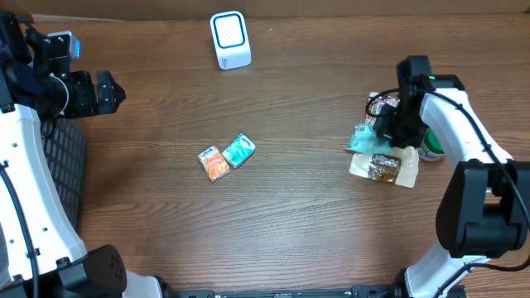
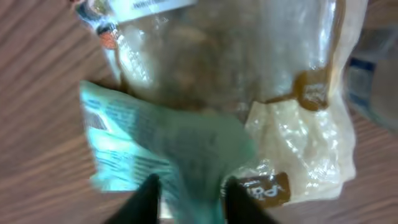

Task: Scan the item barcode
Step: 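Carry the green pack right and drop it beside the snack bag, then move the right gripper to the teal Kleenex pack and grasp it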

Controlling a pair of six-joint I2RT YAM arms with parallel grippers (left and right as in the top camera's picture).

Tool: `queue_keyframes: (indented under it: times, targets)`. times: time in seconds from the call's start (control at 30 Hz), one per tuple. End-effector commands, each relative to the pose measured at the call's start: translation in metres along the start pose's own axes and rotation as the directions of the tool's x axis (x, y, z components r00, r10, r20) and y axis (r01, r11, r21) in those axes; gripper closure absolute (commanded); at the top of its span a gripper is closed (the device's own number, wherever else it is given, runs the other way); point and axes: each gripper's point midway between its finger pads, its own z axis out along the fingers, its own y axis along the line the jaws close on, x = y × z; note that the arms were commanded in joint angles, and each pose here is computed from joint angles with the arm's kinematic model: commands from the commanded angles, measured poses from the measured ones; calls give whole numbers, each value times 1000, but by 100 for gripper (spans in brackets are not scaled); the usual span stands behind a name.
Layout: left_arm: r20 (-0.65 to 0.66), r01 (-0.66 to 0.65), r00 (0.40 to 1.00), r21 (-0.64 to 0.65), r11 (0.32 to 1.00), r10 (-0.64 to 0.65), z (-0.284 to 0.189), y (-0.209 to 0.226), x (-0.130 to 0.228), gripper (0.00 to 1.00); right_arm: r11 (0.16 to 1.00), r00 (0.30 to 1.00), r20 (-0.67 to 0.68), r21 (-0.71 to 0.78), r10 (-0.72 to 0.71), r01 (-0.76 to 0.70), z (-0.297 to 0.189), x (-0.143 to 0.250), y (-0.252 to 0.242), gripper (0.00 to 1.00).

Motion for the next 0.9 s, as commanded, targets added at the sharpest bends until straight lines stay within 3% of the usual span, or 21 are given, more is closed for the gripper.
queue_keyframes:
  times: [0.0,0.2,0.43,0.73,0.87]
  targets:
    - [12,-28,1000,2,1000,28,-3,-3,-3,1,1000,1000,-1,5,4,-4,-1,-1,-5,56]
    - [12,-28,1000,3,1000,28,-3,-3,-3,0,999,999,-9,4,-47,47,-14,-3,-5,48]
    - [12,-28,1000,3,1000,28,-3,-3,-3,0,996,996,18,-18,-82,82,-65,-13,9,56]
    - [12,-28,1000,3,1000,28,-3,-3,-3,0,870,939,33,-366,-343,331,-94,27,119,55]
    - [12,-28,1000,3,1000,28,-3,-3,-3,0,828,932,67,-439,-357,349,-95,47,168,58]
